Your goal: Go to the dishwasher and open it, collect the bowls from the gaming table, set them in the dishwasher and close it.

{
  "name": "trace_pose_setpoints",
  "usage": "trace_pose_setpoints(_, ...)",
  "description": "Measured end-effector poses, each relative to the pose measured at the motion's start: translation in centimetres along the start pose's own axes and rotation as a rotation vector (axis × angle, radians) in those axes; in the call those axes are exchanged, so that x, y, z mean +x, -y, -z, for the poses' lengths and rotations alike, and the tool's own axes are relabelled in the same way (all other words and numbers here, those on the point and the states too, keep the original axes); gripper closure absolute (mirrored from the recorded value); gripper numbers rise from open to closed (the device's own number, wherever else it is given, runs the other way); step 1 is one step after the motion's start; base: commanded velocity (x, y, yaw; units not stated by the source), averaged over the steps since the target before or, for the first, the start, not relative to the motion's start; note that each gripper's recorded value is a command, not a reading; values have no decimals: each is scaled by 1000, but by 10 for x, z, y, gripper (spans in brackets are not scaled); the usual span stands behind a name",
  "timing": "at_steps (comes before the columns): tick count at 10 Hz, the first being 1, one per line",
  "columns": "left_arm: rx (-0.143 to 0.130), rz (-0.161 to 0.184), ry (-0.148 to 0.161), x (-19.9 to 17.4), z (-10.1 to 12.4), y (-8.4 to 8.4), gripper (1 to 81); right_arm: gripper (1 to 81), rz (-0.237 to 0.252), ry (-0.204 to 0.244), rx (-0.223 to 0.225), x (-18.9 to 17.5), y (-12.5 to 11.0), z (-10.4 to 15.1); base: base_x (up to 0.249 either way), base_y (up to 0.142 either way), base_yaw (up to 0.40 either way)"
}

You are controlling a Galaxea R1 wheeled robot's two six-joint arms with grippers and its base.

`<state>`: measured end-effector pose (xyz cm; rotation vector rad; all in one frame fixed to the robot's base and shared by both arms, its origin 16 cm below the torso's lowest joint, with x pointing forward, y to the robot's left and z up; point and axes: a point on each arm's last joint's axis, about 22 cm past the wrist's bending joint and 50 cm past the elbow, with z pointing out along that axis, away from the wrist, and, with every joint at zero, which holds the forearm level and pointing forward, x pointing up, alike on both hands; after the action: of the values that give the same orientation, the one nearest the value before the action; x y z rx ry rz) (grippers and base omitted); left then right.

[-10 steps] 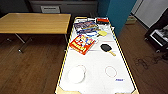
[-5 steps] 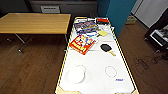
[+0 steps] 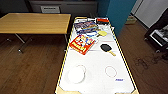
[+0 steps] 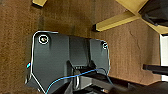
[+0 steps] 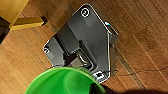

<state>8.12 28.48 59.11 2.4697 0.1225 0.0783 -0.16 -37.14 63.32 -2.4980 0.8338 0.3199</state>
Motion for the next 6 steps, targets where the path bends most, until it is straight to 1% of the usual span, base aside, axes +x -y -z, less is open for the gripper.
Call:
trace_pose_setpoints(1, -16, 2, -21, 19, 11, -9, 10, 811, -11, -13, -6, -7, -11, -2, 0, 0, 0)
trace_pose_setpoints(2, -38, -1, -45, 41, 17, -20, 10, 811, -15, -22, -3, -12, -15, -9, 0, 0, 0)
trace_pose_setpoints(3, -60, -4, -81, 70, 23, -33, 10, 811, -17, -26, 12, -20, -14, -26, 0, 0, 0)
trace_pose_setpoints(4, -72, 0, -112, 95, 28, -41, 10, 811, -20, -22, 31, -34, -11, -40, 0, 0, 0)
trace_pose_setpoints(5, -74, 18, -135, 117, 33, -44, 10, 811, -26, -26, 41, -48, -14, -48, 0, 0, 0)
trace_pose_setpoints(6, -73, 39, -163, 141, 38, -47, 10, 811, -36, -19, 41, -63, -18, -54, 0, 0, 0)
